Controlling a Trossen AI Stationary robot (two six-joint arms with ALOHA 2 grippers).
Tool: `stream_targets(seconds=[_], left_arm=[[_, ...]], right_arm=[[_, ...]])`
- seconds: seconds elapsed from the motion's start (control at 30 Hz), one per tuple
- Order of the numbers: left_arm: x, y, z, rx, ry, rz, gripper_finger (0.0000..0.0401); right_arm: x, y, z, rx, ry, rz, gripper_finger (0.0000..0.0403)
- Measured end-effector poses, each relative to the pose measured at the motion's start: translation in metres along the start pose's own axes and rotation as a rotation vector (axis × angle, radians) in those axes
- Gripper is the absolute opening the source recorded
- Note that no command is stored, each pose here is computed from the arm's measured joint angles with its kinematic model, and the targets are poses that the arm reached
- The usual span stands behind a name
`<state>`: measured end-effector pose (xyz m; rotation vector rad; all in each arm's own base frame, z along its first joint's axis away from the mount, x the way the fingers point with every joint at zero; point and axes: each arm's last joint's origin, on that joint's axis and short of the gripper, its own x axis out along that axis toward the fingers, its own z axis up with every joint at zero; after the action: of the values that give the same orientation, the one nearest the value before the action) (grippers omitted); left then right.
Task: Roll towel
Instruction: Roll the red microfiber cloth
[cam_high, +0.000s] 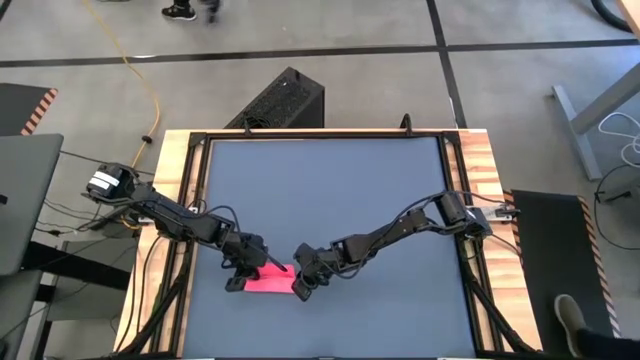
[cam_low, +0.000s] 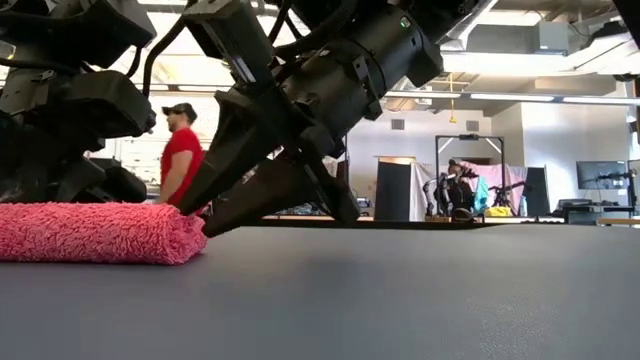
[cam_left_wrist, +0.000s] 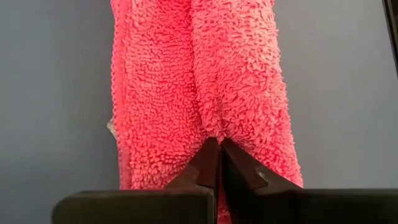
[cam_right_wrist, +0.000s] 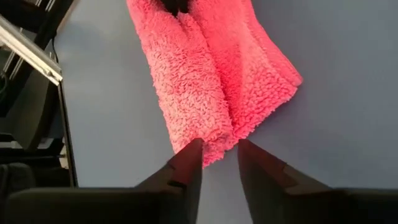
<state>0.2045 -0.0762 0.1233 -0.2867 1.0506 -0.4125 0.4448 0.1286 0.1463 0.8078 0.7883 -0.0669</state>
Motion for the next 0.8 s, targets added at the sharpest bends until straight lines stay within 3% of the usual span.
stream_targets(seconds=[0.23, 0.4, 0.5, 0.67, 0.8], left_arm=[[0.000, -0.001, 0.000, 0.004, -0.005, -0.005, 0.0000], [0.000, -0.001, 0.001, 0.002, -0.011, -0.005, 0.0000], [0.000, -0.002, 0.002, 0.001, -0.016, -0.012, 0.0000], [0.000, -0.002, 0.002, -0.008, -0.020, -0.021, 0.0000], [0.000, -0.003, 0.003, -0.029, -0.017, -0.040, 0.0000]], right_arm=[[-0.017, 0.012, 0.003, -0.076, 0.002, 0.007, 0.0205], [-0.029, 0.027, -0.005, -0.199, -0.033, 0.007, 0.0229], [-0.030, 0.039, -0.017, -0.341, -0.067, 0.003, 0.0229], [-0.024, 0.052, -0.044, -0.702, -0.142, -0.046, 0.0225], [-0.018, 0.052, -0.051, -0.865, -0.205, -0.140, 0.0225]])
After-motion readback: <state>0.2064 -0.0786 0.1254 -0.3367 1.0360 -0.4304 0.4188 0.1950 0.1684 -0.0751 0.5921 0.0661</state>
